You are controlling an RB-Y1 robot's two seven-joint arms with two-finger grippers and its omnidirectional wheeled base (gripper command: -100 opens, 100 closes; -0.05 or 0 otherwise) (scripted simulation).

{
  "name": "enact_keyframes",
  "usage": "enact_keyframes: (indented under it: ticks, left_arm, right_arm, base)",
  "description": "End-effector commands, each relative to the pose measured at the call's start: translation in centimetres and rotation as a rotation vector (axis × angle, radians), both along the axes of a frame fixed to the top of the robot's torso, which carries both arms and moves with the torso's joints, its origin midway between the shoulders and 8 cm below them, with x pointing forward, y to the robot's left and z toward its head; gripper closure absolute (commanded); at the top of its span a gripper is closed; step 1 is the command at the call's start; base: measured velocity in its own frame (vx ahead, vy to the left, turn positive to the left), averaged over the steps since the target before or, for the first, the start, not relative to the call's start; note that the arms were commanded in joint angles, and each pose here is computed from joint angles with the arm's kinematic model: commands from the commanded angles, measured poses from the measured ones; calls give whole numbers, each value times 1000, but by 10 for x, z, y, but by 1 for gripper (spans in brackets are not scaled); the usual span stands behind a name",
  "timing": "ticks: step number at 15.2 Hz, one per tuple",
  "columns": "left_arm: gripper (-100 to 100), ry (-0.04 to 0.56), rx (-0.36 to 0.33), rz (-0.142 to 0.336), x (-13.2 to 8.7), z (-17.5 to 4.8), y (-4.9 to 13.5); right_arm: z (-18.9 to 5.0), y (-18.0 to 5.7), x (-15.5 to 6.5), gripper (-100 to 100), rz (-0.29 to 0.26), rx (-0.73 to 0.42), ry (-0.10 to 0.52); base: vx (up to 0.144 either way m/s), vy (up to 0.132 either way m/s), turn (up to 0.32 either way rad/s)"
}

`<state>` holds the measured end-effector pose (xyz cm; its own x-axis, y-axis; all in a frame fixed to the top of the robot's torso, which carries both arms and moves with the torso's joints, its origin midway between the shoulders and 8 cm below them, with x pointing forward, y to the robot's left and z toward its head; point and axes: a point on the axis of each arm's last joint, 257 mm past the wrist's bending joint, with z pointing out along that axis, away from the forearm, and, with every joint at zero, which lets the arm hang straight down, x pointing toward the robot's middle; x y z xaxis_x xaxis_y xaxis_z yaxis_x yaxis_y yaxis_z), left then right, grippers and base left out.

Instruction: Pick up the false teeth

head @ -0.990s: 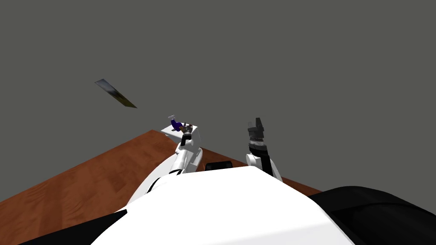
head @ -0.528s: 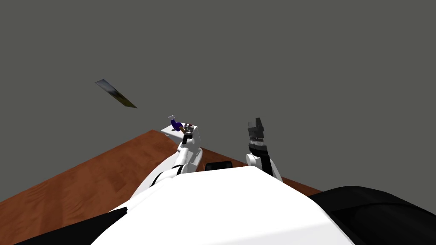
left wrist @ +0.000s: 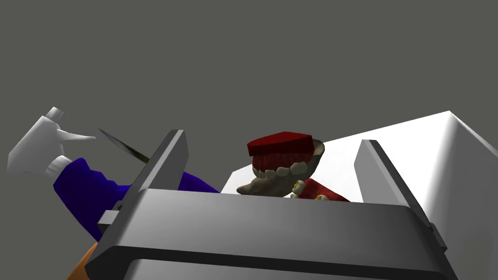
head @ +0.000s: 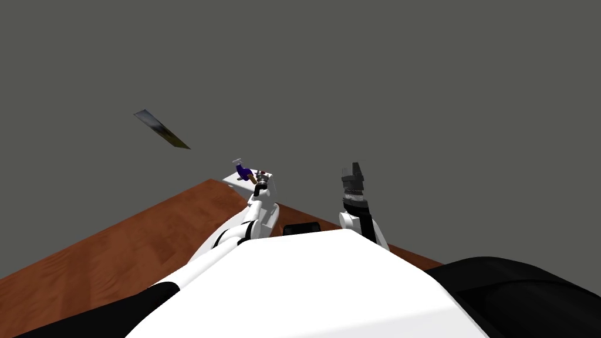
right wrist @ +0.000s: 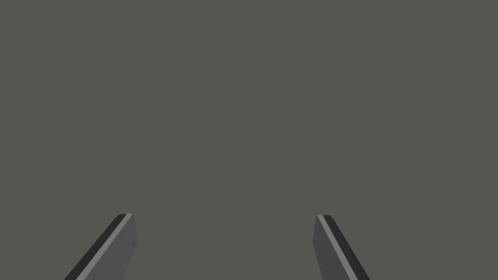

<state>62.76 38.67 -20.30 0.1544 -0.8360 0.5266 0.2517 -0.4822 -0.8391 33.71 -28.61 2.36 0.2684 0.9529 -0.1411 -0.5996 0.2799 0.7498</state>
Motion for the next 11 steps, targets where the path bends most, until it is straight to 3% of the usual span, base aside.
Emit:
enact_keyframes:
  ticks: [1, 7, 8, 11]
  left_arm:
    - [-100, 7, -21, 1, 3, -4, -1]
    - [-100, 14, -56, 3, 9, -8, -2]
    - [100, 14, -56, 3, 9, -8, -2]
    - [100, 13, -55, 3, 9, -7, -2]
  right_arm:
    - [0, 0, 0, 0, 0, 0, 0]
    - [0, 0, 0, 0, 0, 0, 0]
    - [0, 0, 0, 0, 0, 0, 0]
    - [0, 0, 0, 0, 0, 0, 0]
  base:
    - [-7, 12, 12]
    - [-10, 16, 13]
    - [0, 0, 0]
    - [0, 2, 4]
